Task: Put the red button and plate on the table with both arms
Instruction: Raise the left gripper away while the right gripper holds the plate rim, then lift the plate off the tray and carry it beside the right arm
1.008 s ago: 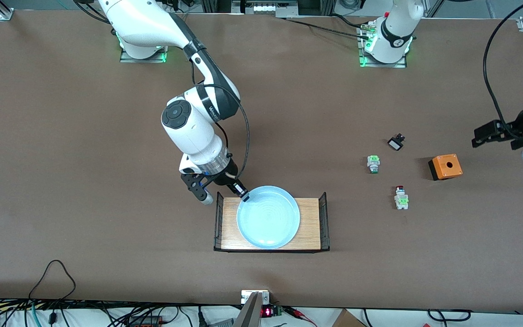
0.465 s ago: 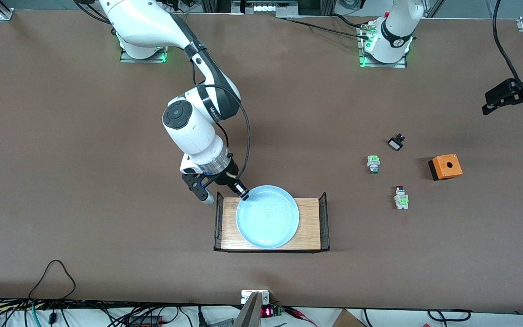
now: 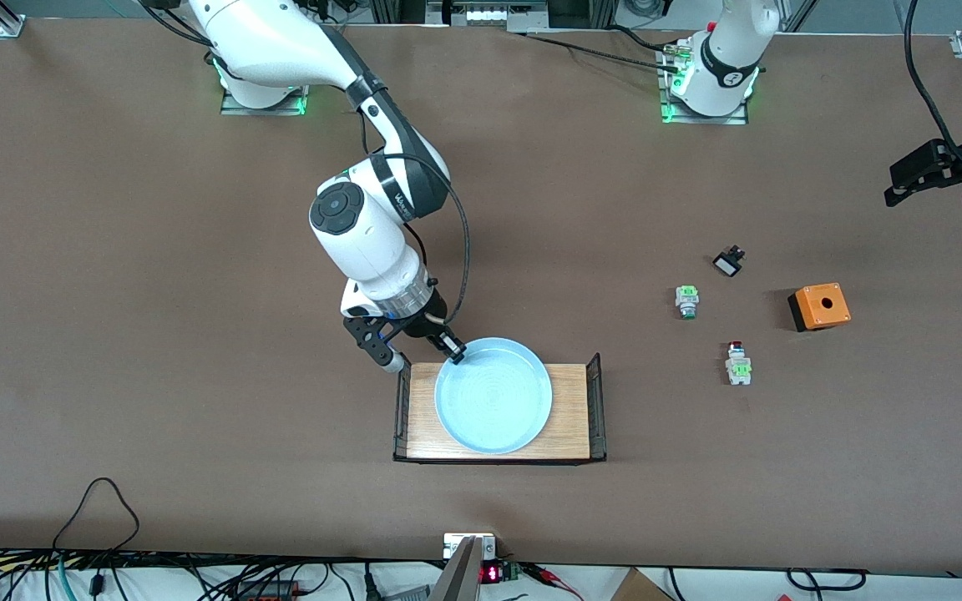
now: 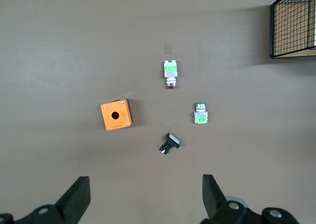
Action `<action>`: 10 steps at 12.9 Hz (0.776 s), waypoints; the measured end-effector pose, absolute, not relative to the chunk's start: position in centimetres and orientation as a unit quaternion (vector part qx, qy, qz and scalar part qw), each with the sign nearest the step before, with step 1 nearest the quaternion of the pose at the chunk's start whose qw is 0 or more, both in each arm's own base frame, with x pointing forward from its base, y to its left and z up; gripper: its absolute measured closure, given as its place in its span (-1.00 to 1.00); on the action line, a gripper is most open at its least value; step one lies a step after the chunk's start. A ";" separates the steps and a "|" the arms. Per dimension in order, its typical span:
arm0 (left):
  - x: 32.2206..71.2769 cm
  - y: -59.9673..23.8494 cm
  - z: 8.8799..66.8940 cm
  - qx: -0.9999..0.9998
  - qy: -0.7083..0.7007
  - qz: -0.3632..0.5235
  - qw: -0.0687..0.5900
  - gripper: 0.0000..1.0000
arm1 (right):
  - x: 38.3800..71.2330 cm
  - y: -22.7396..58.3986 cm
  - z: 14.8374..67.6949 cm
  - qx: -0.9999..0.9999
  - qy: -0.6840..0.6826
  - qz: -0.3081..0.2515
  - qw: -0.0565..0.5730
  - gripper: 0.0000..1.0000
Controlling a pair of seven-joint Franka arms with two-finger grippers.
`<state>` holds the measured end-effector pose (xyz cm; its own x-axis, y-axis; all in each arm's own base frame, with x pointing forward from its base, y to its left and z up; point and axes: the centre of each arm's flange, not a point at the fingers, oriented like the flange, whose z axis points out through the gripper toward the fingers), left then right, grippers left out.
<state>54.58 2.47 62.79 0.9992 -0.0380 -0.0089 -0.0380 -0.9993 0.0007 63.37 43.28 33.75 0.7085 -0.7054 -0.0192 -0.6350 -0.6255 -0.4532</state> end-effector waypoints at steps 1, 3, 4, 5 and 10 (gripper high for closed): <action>54.6 2.5 62.8 1.000 -0.019 -0.005 0.000 -1.00 | 63.5 43.4 34.4 -0.898 0.372 -0.079 0.220 0.96; 54.6 2.4 62.8 1.000 -0.017 -0.005 0.002 -1.00 | 63.6 43.8 36.4 -0.905 0.367 -0.061 0.207 0.96; 54.6 2.3 62.8 1.000 -0.009 -0.004 0.003 -1.00 | 63.8 43.9 38.0 -0.908 0.363 -0.052 0.201 0.96; 54.6 2.3 62.8 1.000 0.000 -0.004 0.003 -1.00 | 64.0 43.8 39.8 -0.910 0.361 -0.047 0.198 0.96; 54.6 2.2 63.1 1.000 0.010 -0.001 0.002 -1.00 | 65.7 40.1 42.8 -0.910 0.371 -0.034 0.179 0.96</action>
